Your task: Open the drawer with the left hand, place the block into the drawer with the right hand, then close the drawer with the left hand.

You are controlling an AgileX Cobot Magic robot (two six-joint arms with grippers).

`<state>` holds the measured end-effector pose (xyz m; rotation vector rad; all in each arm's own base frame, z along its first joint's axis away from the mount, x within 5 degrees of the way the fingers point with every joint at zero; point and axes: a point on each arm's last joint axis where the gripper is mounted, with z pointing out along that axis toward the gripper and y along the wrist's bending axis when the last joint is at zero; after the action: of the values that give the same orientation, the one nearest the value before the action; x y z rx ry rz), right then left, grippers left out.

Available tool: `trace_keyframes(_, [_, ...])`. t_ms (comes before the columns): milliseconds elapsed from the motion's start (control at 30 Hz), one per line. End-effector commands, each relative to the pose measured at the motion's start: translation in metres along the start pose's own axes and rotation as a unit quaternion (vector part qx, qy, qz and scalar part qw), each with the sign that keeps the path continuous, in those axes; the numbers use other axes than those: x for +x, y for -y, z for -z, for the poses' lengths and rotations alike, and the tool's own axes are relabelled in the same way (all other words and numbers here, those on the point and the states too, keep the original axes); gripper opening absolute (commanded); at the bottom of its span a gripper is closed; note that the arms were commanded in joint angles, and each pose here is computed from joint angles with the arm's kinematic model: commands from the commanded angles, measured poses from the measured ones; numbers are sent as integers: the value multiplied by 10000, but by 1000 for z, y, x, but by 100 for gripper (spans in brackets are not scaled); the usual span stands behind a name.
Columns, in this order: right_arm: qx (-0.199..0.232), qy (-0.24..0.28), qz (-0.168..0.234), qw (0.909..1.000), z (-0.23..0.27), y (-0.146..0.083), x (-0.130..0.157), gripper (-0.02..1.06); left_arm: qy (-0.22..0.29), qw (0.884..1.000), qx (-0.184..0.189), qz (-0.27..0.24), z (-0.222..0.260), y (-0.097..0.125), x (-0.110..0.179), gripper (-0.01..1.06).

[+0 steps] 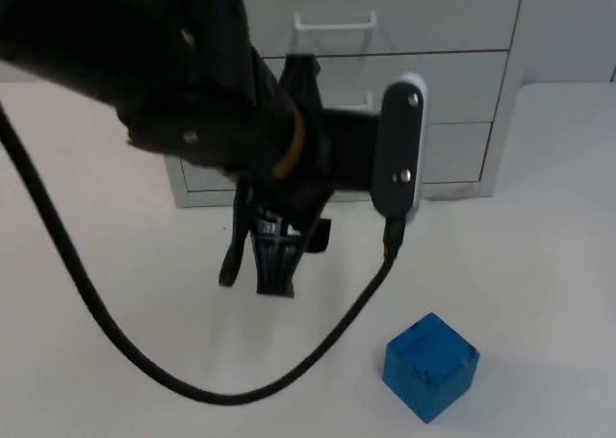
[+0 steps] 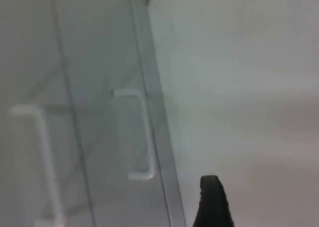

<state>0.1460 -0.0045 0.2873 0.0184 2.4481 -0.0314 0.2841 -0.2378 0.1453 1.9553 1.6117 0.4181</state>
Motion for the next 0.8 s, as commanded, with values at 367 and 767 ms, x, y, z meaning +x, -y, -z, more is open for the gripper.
trace_keyframes(367, [122, 83, 58, 9999, 1, 2, -2, 105, -52, 9974, -446, 565, -52, -29, 1, 55])
trace_keyframes(767, [122, 96, 48, 9999, 1, 2, -2, 105, -135, 9964, -380, 752, -83, -34, 12, 55])
